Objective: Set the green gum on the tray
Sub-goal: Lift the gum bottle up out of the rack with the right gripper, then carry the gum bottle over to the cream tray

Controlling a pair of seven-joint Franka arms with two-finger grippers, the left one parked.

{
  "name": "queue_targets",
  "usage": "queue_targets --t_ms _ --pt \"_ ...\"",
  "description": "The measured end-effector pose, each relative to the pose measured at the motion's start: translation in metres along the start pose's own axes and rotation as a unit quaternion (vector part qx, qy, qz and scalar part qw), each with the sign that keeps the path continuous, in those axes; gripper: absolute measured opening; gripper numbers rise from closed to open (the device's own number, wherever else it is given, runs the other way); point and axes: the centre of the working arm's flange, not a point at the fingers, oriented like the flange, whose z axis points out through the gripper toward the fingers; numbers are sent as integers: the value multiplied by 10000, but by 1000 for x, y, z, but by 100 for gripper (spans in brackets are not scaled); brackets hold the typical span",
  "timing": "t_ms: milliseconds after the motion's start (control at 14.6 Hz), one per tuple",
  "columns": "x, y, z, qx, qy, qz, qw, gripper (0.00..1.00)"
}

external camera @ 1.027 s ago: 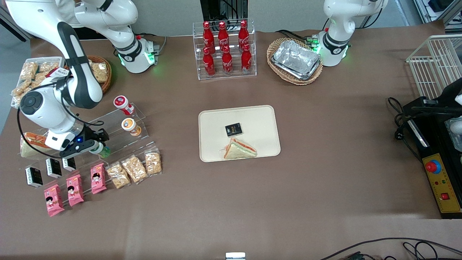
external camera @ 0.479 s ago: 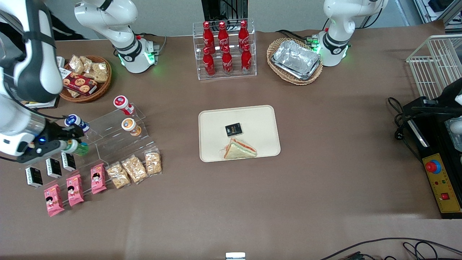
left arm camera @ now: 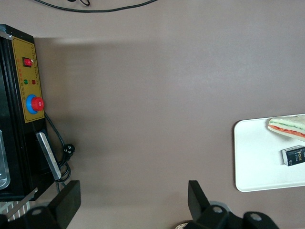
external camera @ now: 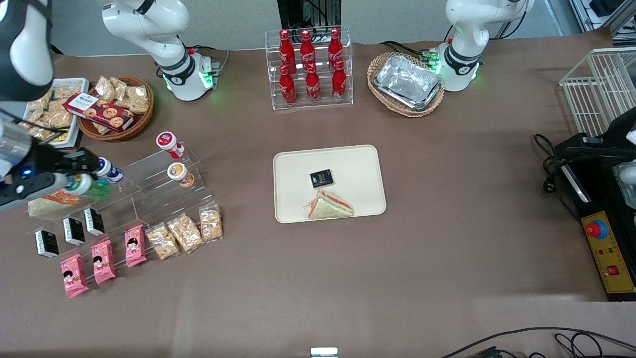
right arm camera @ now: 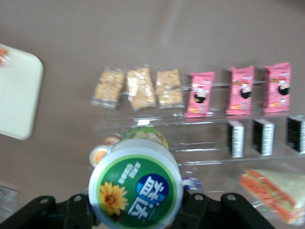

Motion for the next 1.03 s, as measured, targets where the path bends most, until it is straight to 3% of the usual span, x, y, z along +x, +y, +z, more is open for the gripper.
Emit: queue_targets --t_ms 274,548,1027 --pt "27 -134 -1 128 -91 844 9963 46" --pt "28 -261 12 199 -221 1717 9847 46" --pt "20 -363 133 241 -66 2584 9657 46"
